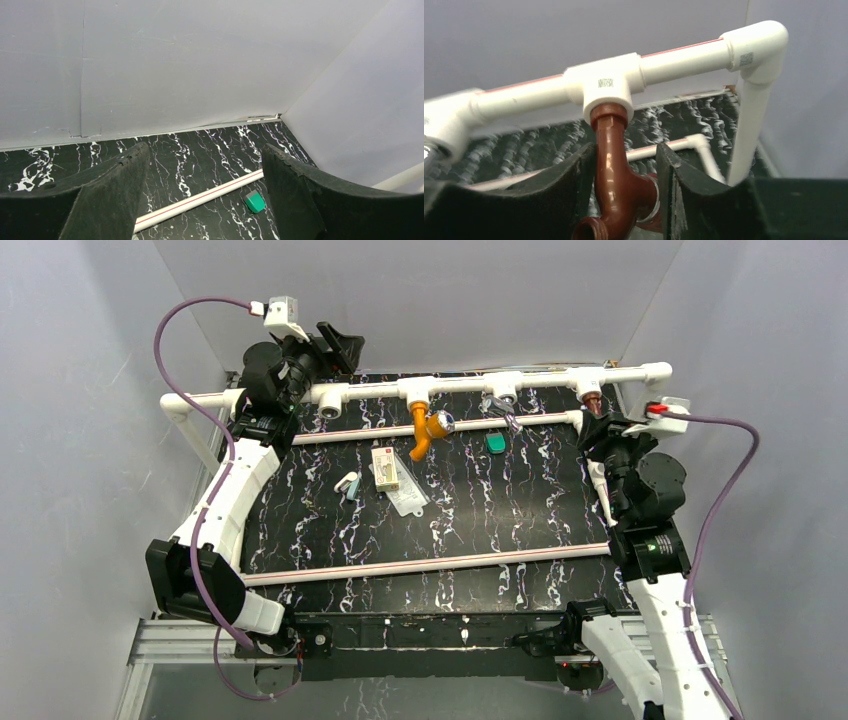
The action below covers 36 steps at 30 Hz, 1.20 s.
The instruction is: Install the water faucets
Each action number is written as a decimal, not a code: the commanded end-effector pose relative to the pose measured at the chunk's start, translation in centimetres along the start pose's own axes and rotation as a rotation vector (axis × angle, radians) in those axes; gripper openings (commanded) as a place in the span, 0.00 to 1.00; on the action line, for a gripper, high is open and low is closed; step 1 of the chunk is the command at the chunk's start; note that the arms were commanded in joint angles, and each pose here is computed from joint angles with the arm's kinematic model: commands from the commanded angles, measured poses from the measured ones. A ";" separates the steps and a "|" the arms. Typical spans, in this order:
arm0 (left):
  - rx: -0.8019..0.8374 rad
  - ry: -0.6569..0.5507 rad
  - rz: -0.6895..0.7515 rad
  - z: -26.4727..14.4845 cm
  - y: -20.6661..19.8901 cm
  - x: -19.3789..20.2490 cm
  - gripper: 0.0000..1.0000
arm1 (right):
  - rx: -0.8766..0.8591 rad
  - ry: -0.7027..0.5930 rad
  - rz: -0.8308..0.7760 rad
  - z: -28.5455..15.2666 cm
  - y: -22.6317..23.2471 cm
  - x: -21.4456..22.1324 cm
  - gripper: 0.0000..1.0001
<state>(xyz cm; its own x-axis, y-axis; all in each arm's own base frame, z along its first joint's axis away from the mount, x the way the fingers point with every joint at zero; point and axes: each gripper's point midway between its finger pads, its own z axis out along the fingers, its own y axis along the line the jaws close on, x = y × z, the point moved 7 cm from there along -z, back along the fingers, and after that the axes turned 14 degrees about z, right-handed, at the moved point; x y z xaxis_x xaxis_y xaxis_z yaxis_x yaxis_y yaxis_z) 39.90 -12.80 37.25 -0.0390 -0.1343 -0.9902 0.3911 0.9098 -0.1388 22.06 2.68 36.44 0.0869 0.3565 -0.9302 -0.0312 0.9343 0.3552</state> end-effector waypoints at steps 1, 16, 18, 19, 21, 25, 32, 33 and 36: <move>-0.087 0.603 -0.108 -2.0 2.2 16.3 0.79 | -0.184 -0.092 0.569 -1.5 4.6 -4.0 0.01; -0.084 0.602 -0.108 -2.0 2.2 16.2 0.79 | -0.206 -0.090 0.680 -2.2 5.3 -5.0 0.03; -0.080 0.601 -0.109 -2.0 2.1 16.1 0.79 | -0.210 -0.097 0.616 -2.5 5.2 -5.4 0.16; -0.079 0.602 -0.109 -2.0 2.1 16.1 0.79 | -0.219 -0.106 0.586 -2.7 5.3 -5.8 0.22; -0.080 0.601 -0.109 -2.0 2.1 16.2 0.79 | -0.211 -0.094 0.515 -3.1 5.1 -6.0 0.35; -0.079 0.601 -0.110 -2.0 2.1 16.1 0.79 | -0.231 -0.110 0.355 -4.0 4.9 -7.0 0.58; -0.077 0.606 -0.111 -1.9 2.1 16.3 0.79 | -0.305 -0.044 0.034 -4.7 4.6 -6.4 0.80; -0.078 0.607 -0.111 -1.9 2.1 16.3 0.79 | -0.298 -0.033 -0.010 -4.6 4.4 -6.2 0.80; -0.080 0.607 -0.110 -1.9 2.1 16.3 0.79 | -0.279 -0.008 -0.136 -4.6 3.5 -5.4 0.81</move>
<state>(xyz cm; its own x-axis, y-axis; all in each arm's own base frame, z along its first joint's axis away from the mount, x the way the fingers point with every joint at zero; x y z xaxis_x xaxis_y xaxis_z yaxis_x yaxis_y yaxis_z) 39.86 -12.76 37.24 -0.0406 -0.1338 -0.9902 0.3951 0.9081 -0.1389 16.88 4.50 43.33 0.1230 0.4543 -0.8823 -0.2995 0.8646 0.4035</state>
